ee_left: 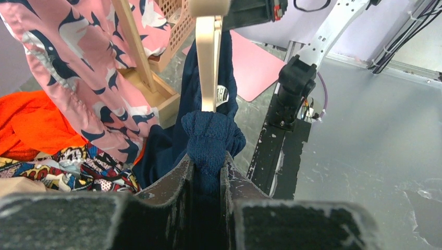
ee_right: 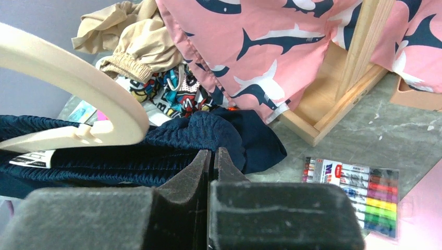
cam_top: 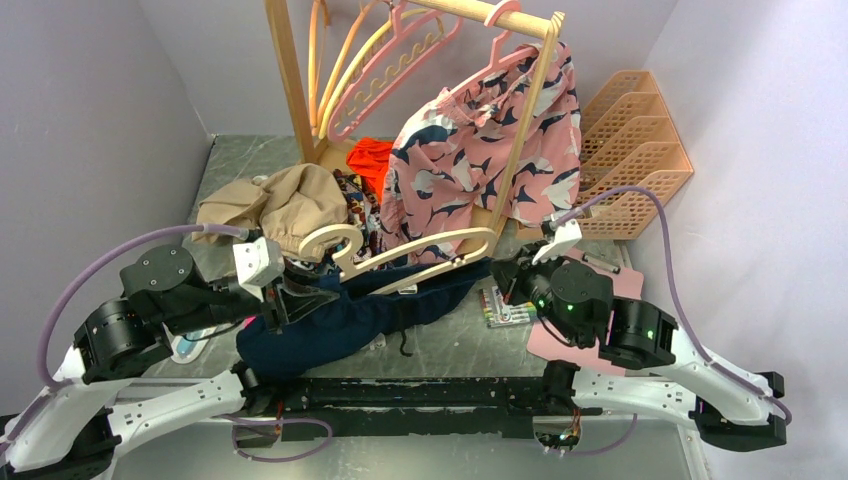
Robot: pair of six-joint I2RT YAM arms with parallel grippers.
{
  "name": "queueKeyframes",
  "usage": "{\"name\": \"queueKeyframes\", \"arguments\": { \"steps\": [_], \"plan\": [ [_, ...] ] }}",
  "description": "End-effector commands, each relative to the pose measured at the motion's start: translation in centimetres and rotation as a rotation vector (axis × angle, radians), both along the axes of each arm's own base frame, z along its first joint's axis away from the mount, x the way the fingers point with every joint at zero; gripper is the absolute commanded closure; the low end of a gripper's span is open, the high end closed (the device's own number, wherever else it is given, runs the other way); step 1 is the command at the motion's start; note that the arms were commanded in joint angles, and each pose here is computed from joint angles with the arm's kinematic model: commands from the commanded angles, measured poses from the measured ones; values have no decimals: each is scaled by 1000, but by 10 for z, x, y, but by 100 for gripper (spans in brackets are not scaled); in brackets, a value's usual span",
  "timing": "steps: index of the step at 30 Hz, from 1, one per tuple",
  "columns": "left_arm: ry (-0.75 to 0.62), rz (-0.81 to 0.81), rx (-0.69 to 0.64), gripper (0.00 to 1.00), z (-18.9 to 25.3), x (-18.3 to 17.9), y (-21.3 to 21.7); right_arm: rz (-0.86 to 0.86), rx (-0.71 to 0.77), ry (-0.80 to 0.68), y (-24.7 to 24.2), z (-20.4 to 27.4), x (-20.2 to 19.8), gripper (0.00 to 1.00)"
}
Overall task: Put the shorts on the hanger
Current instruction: Hang the shorts on the hanger.
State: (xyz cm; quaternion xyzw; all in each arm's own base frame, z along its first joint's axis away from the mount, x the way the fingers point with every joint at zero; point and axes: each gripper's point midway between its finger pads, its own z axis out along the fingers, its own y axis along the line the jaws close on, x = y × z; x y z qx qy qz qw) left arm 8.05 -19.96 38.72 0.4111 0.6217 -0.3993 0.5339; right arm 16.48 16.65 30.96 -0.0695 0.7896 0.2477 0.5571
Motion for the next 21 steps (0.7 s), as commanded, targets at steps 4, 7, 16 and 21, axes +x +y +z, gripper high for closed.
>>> {"name": "queueKeyframes", "arguments": {
  "steps": [4,7,16,21],
  "plan": [
    [5,6,20,93,-2,-6,12,-60,-44,-25,-23,14,3,100],
    [22,7,46,93,-8,-7,14,-59,-48,-25,-24,19,3,100],
    [57,16,127,93,-28,-5,15,-49,-96,-10,-20,17,3,100],
    [89,94,270,93,-69,9,24,-47,-126,-25,-23,25,4,100]
  ]
}}
